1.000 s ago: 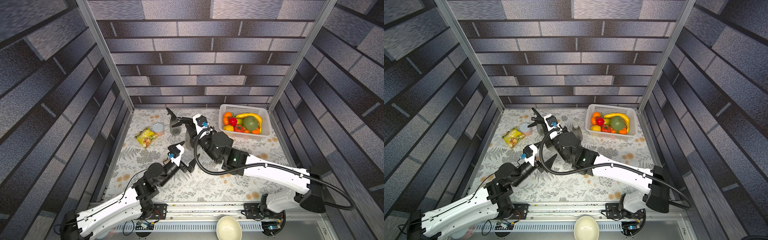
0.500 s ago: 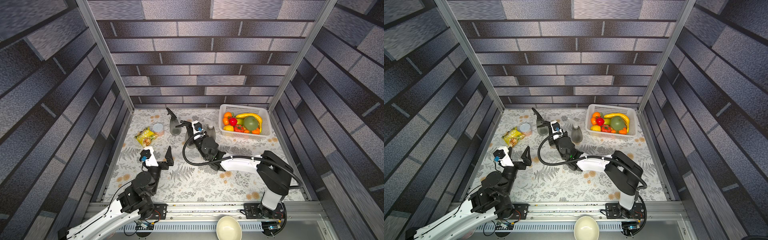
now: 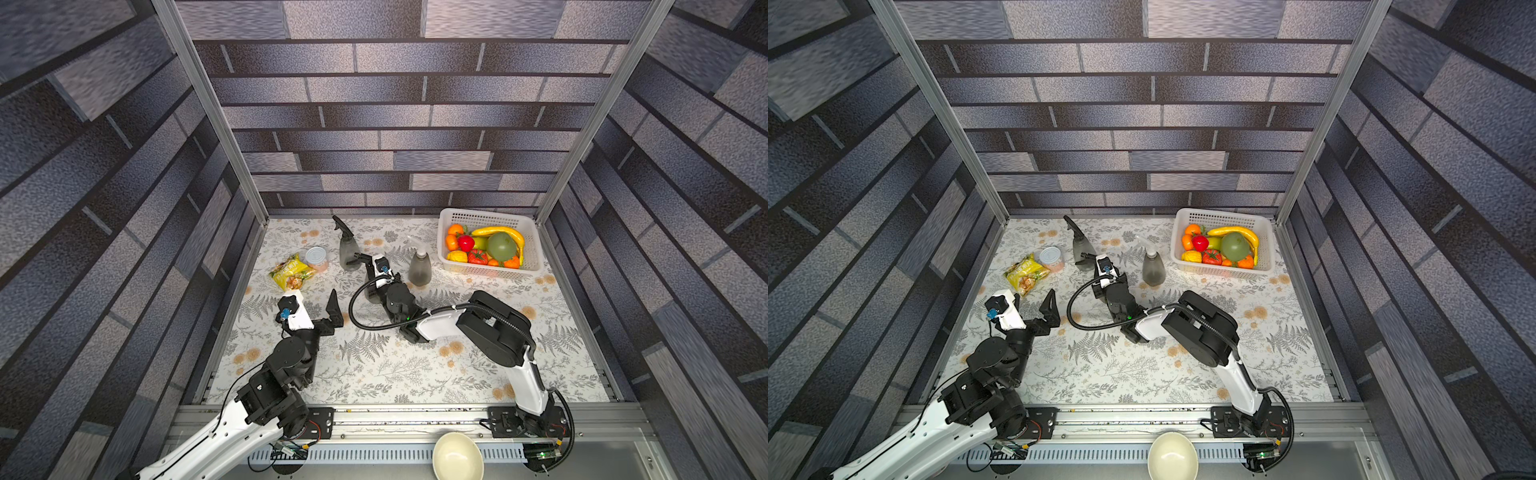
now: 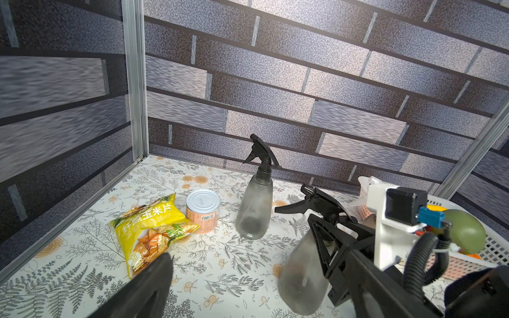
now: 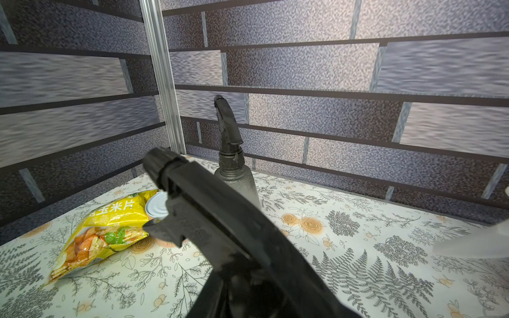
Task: Attach spray nozzles to spray bottles
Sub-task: Place the spray bottle at the center of the board.
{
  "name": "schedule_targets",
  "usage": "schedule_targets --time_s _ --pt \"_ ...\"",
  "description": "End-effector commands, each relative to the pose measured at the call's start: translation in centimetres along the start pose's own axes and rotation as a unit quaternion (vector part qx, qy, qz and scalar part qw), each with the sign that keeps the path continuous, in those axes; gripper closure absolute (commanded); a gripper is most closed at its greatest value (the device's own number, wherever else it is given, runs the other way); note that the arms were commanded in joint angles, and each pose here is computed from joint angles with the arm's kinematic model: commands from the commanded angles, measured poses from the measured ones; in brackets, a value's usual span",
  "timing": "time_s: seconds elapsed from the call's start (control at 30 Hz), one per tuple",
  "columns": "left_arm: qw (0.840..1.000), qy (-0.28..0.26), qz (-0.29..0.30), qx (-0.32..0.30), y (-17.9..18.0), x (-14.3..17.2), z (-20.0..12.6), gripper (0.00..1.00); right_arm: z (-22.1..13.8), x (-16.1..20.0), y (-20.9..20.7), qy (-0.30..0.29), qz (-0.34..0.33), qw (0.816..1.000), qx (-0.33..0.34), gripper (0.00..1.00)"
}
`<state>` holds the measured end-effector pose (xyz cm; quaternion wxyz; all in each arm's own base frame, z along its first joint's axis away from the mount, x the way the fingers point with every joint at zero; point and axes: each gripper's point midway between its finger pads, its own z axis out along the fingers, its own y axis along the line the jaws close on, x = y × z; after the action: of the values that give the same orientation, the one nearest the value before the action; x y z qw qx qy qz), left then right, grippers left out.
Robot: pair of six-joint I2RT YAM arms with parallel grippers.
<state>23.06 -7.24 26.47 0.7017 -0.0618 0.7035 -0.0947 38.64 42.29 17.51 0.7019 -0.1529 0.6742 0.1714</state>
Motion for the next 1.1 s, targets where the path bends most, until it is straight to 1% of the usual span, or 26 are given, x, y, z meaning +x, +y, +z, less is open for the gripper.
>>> schedule_targets --time_s 0.0,0.03,0.1,0.2,0.23,0.4,0.47,0.5,0.6,0.7,0.8,0.87,0.9,0.93,1.0,1.07 --pt "1.0 -0.005 -0.019 0.018 -0.6 -0.7 0.0 0.0 0.6 -0.6 -0.4 -0.013 0.021 1.0 0.008 0.67" --pt "1.0 -0.006 -0.02 0.02 -0.7 -0.7 0.1 0.0 0.5 -0.5 -0.4 -0.009 0.022 1.0 0.006 0.63" --pt "0.999 -0.005 -0.022 0.023 -0.8 -0.8 0.1 0.0 0.2 -0.4 -0.4 -0.001 0.023 1.0 0.001 0.49" --pt "0.999 -0.004 -0.021 0.028 -1.0 -0.9 0.1 0.0 -0.4 -0.8 -0.5 0.004 0.03 1.0 -0.003 0.38" --pt "0.999 -0.004 -0.02 0.029 -1.1 -1.0 0.2 0.0 -0.5 -0.9 -0.6 0.005 0.031 1.0 -0.004 0.35" --pt "0.999 0.01 -0.011 0.037 -1.7 -0.6 0.5 0.0 -1.1 -1.3 -0.7 0.008 0.039 0.999 -0.006 0.27" --pt "0.999 0.01 -0.012 0.036 -1.6 -0.6 0.5 0.0 -1.9 0.3 -0.9 0.03 0.035 0.999 -0.012 0.23" --pt "0.999 0.009 -0.013 0.035 -1.5 -0.7 0.5 0.0 -2.2 -1.3 -1.1 0.018 0.045 0.999 -0.016 0.21" --pt "0.999 0.007 -0.012 0.031 -1.4 -1.2 0.3 0.0 -3.5 -1.8 -1.4 0.024 0.045 0.998 -0.021 0.15" --pt "1.0 0.01 -0.004 0.028 -1.3 -1.6 0.2 0.0 -5.4 -2.6 -2.0 0.026 0.045 0.998 -0.024 0.11" --pt "1.0 0.015 0.005 0.024 -1.1 -1.9 0.0 0.0 -8.1 -3.1 -2.7 0.026 0.05 0.998 -0.026 0.0" --pt "0.999 0.032 0.014 0.024 -0.9 -2.1 -0.4 0.0 -10.4 -3.6 -3.1 0.03 0.075 0.996 -0.04 0.0" --pt "0.998 0.046 0.027 0.018 -0.6 -1.8 -0.5 0.0 -11.4 -3.9 -3.4 0.035 0.086 0.995 -0.044 0.0" --pt "0.998 0.054 0.035 -0.002 0.0 -1.6 -0.6 0.0 -12.4 -4.1 -3.7 0.048 0.091 0.994 -0.043 0.0" --pt "0.996 0.061 0.051 -0.051 1.4 -1.3 -0.6 0.0 -14.2 -4.5 -4.1 0.071 0.078 0.993 -0.048 0.0" --pt "0.992 0.061 0.086 -0.076 1.7 -1.0 -0.3 0.0 -15.8 -4.8 -4.5 0.094 0.05 0.993 -0.06 0.0"
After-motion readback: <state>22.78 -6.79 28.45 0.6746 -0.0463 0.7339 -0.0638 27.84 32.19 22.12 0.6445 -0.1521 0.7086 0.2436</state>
